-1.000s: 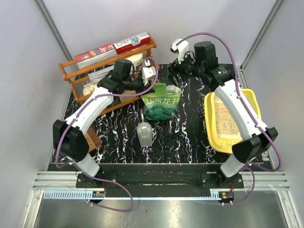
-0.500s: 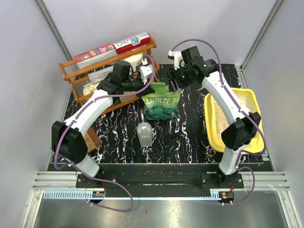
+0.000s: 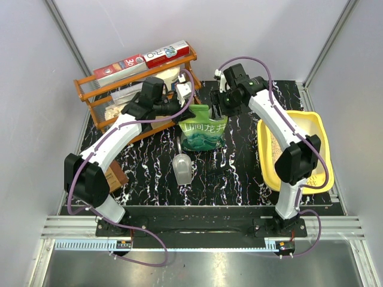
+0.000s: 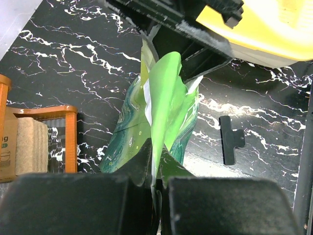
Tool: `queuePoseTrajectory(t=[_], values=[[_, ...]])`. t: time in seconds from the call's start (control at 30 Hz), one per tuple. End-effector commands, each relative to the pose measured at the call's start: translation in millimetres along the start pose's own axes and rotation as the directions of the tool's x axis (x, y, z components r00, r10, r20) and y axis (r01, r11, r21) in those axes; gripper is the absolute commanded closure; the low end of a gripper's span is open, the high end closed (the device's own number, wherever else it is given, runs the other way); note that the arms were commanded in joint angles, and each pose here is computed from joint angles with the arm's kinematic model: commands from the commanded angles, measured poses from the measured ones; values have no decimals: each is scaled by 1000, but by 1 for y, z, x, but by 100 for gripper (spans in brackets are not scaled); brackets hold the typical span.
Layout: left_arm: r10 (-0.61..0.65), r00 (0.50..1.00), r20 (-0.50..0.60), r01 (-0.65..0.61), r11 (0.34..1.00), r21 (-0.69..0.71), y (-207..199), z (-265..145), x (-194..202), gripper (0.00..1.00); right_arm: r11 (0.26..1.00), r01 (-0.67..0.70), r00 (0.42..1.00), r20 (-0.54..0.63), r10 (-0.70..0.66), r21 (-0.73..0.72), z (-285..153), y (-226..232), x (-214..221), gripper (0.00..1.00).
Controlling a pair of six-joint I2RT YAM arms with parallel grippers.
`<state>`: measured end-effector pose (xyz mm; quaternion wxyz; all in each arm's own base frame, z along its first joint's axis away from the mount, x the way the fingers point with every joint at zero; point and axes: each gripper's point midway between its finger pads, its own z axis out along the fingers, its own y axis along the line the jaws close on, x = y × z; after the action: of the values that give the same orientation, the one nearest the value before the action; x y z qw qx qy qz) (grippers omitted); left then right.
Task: Fill the litter box with clean litter
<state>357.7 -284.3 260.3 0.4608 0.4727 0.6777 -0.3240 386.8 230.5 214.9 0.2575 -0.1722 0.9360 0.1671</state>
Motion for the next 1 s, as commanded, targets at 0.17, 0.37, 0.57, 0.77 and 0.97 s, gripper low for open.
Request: queuePoseTrajectory(t=[0.17,0.37,0.57,0.77,0.97], values=[[144,979,141,-142,990,-22,-8,-25,-57,100,954,-183,983,64,173,236,-23,-53,-6,37],[175,976,129,-172,984,-37,-7,-28,-55,100,924,-232,972,32,234,303,-30,-86,14,36],[181,976,120,-174,983,-62,-2,-27,-54,100,947,-218,975,84,204,237,-33,-77,-14,43],[215,968,127,-198,971,-136,22,-27,-64,100,986,-130,986,113,118,101,-27,-49,-50,100],[329,932,150,-294,931,-215,45,-35,-89,100,987,-78,985,166,54,142,-27,-48,-74,100]])
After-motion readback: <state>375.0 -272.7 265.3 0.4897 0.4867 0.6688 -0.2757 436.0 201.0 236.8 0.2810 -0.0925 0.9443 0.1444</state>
